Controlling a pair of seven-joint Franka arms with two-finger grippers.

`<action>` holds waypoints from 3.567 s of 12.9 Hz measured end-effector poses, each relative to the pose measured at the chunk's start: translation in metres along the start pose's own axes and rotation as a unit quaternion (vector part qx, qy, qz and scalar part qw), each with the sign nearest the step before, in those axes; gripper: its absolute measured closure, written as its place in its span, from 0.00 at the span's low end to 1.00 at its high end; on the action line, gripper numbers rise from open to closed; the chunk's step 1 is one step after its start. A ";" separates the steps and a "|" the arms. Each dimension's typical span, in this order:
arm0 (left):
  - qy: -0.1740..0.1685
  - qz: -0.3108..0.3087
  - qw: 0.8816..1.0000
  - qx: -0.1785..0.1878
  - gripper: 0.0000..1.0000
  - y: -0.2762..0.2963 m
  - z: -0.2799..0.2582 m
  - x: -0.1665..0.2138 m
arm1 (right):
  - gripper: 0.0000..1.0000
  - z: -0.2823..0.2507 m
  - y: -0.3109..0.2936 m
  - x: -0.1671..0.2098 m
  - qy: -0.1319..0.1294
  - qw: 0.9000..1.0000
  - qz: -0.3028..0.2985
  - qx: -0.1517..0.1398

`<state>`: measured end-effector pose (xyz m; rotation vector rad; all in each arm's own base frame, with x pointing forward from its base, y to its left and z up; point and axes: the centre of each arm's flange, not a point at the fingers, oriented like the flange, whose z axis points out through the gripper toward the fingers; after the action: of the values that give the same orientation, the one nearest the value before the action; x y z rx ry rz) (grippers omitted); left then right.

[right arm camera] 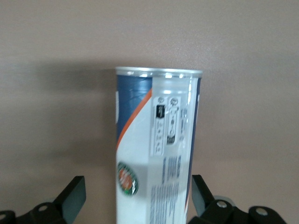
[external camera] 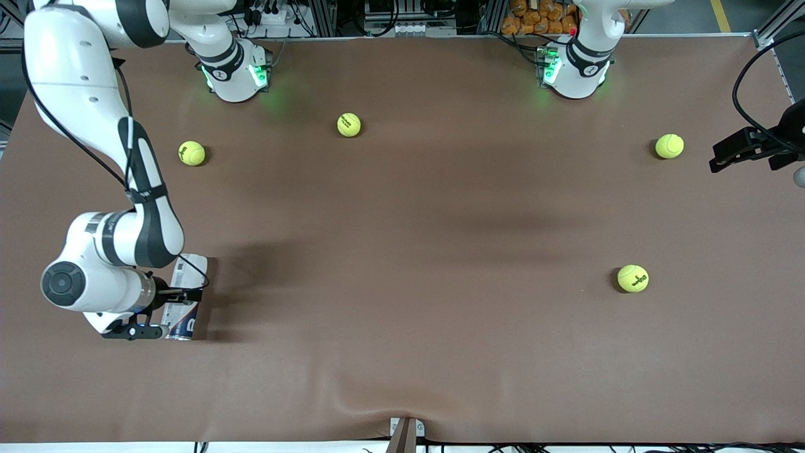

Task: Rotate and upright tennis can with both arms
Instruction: 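Grasp the white tennis can around its body with the right gripper, then carry the can toward the table middle and lay it down, then open and withdraw the right gripper while the left gripper reaches in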

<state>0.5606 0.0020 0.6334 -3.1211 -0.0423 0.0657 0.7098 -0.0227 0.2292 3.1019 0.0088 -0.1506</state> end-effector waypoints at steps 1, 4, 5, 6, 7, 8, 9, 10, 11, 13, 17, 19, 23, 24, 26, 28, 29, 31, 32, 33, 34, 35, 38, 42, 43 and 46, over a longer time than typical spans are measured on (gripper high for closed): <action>0.000 0.001 1.000 0.000 0.00 0.001 0.000 0.000 | 0.00 0.009 0.005 0.000 -0.002 1.000 -0.005 0.000; 0.000 0.003 1.000 0.000 0.00 0.003 0.000 0.000 | 0.00 0.027 0.015 -0.001 -0.014 1.000 -0.015 0.000; 0.000 0.003 1.000 0.000 0.00 0.004 0.000 0.000 | 0.00 0.033 0.018 -0.002 -0.018 1.000 -0.020 0.001; 0.000 0.003 1.000 0.000 0.00 0.004 0.000 0.000 | 0.00 0.039 0.019 -0.003 -0.022 1.000 -0.021 0.001; -0.001 0.003 1.000 0.000 0.00 0.004 0.000 0.000 | 0.00 0.043 0.020 -0.003 -0.025 0.999 -0.020 0.001; -0.003 0.003 1.000 0.000 0.00 0.004 0.000 -0.001 | 0.00 0.047 0.021 -0.003 -0.027 0.999 -0.017 0.006; -0.006 0.003 1.000 0.000 0.00 0.004 0.001 -0.001 | 0.00 0.049 0.020 -0.004 -0.027 0.999 -0.008 0.018; -0.008 0.003 1.000 0.000 0.00 0.004 0.001 -0.002 | 0.09 0.050 0.021 -0.004 -0.027 0.999 -0.002 0.030; -0.009 0.003 1.000 0.000 0.00 0.004 0.001 -0.002 | 0.24 0.048 0.021 -0.003 -0.026 0.999 0.000 0.035; -0.011 0.003 1.000 0.000 0.00 0.003 0.002 -0.002 | 0.33 0.044 0.018 -0.001 -0.024 0.999 -0.026 0.039; -0.011 0.004 1.000 0.000 0.00 0.004 0.001 -0.003 | 0.33 0.006 -0.056 0.006 -0.020 0.985 -0.157 0.065; -0.011 0.003 1.000 0.000 0.00 0.003 0.001 -0.003 | 0.33 -0.017 -0.139 0.001 -0.010 0.967 -0.244 0.078; -0.012 0.001 1.000 0.000 0.00 0.001 0.001 -0.003 | 0.33 -0.033 -0.340 -0.053 0.014 0.898 -0.438 0.025; -0.012 0.001 1.000 0.000 0.00 0.001 0.001 -0.003 | 0.33 -0.036 -0.387 -0.073 0.032 0.880 -0.475 0.010; -0.013 0.001 1.000 0.000 0.00 0.001 0.002 -0.003 | 0.33 -0.037 -0.452 -0.106 0.067 0.846 -0.529 -0.012; -0.013 0.002 1.000 -0.004 0.00 0.002 0.002 -0.003 | 0.33 -0.030 -0.491 -0.132 0.079 0.813 -0.576 -0.045; -0.014 0.002 1.000 -0.008 0.00 0.003 0.002 -0.003 | 0.32 -0.026 -0.500 -0.139 0.079 0.798 -0.593 -0.063; -0.017 0.002 1.000 -0.015 0.00 0.004 0.005 -0.002 | 0.31 -0.014 -0.504 -0.142 0.077 0.774 -0.621 -0.098; -0.019 0.002 1.000 -0.017 0.00 0.004 0.007 0.000 | 0.29 -0.006 -0.504 -0.141 0.076 0.765 -0.630 -0.109; -0.021 0.002 1.000 -0.018 0.00 0.004 0.010 0.001 | 0.29 0.004 -0.505 -0.140 0.080 0.757 -0.638 -0.116; -0.023 0.001 1.000 -0.019 0.00 0.004 0.012 0.002 | 0.29 0.014 -0.505 -0.139 0.081 0.749 -0.646 -0.123; -0.026 0.001 0.999 -0.020 0.00 0.004 0.015 0.003 | 0.29 0.024 -0.507 -0.140 0.082 0.741 -0.653 -0.129; -0.036 -0.001 0.999 -0.019 0.00 0.002 0.025 0.008 | 0.15 0.037 -0.515 -0.147 0.082 0.732 -0.663 -0.132; -0.046 -0.014 0.998 -0.046 0.00 -0.008 0.036 0.013 | 0.00 -0.004 -0.532 -0.154 0.104 0.728 -0.666 -0.128; -0.049 -0.014 0.997 -0.054 0.00 -0.007 0.039 0.015 | 0.00 -0.025 -0.538 -0.161 0.104 0.729 -0.665 -0.123; -0.064 -0.012 0.993 -0.100 0.00 0.004 0.054 0.023 | 0.00 -0.104 -0.537 -0.176 0.107 0.756 -0.640 -0.083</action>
<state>0.5812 -0.0005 0.5785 -3.3115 -0.0955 0.2771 0.5410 0.5166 0.3307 2.2851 1.9529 0.1792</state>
